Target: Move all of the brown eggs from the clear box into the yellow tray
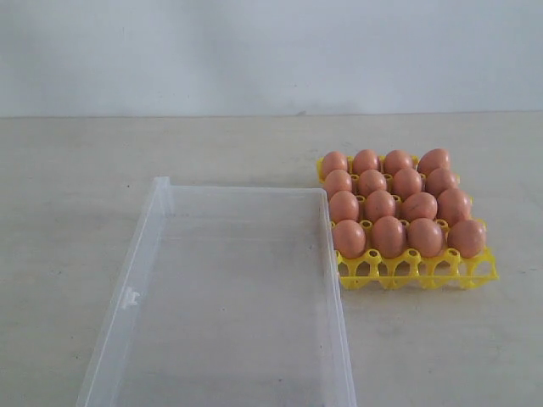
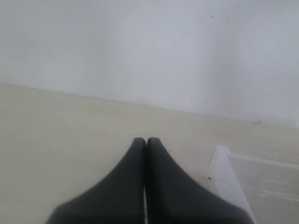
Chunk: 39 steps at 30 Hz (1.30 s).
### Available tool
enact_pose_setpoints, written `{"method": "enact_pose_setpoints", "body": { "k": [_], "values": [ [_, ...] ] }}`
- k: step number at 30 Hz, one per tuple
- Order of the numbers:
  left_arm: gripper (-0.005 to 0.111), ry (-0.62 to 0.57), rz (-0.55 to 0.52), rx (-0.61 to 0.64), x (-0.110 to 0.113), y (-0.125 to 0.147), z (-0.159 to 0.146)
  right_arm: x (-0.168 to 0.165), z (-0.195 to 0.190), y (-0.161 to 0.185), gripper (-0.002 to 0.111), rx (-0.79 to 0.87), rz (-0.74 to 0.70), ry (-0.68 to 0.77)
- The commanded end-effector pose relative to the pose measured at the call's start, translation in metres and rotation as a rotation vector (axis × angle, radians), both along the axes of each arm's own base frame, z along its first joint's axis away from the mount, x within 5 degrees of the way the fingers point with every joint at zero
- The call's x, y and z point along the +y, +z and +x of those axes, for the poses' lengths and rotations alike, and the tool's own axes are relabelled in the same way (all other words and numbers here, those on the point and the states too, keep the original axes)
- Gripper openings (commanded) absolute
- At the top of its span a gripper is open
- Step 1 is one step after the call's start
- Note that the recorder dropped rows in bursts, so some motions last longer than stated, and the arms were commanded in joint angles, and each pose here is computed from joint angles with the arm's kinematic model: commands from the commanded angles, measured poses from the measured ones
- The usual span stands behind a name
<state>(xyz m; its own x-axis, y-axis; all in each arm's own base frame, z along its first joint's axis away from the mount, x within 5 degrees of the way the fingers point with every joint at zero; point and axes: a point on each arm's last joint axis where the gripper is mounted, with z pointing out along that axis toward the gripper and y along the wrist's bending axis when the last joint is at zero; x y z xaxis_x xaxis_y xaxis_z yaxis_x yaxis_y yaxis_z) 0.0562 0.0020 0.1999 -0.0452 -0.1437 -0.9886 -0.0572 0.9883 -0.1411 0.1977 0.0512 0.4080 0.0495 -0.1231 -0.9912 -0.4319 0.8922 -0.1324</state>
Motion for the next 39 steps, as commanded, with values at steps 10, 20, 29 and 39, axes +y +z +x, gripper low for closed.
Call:
{"method": "enact_pose_setpoints", "body": {
  "k": [10,20,29,39],
  "values": [
    [-0.004,0.003,-0.006,-0.029,0.0,0.003,0.0,-0.014,-0.073,-0.051,-0.001,-0.146,-0.19,-0.172],
    [-0.004,-0.002,-0.004,0.006,0.0,0.0,0.0,-0.009,-0.075,-0.127,-0.001,0.089,-0.194,-0.098],
    [-0.004,-0.002,-0.004,0.006,0.0,0.0,0.0,-0.038,-0.113,-0.167,-0.001,0.035,-0.097,-0.286],
    [-0.004,-0.003,-0.004,0.012,0.0,-0.001,0.0,-0.062,-0.14,-0.177,-0.001,-0.032,0.227,-0.463]
  ]
}}
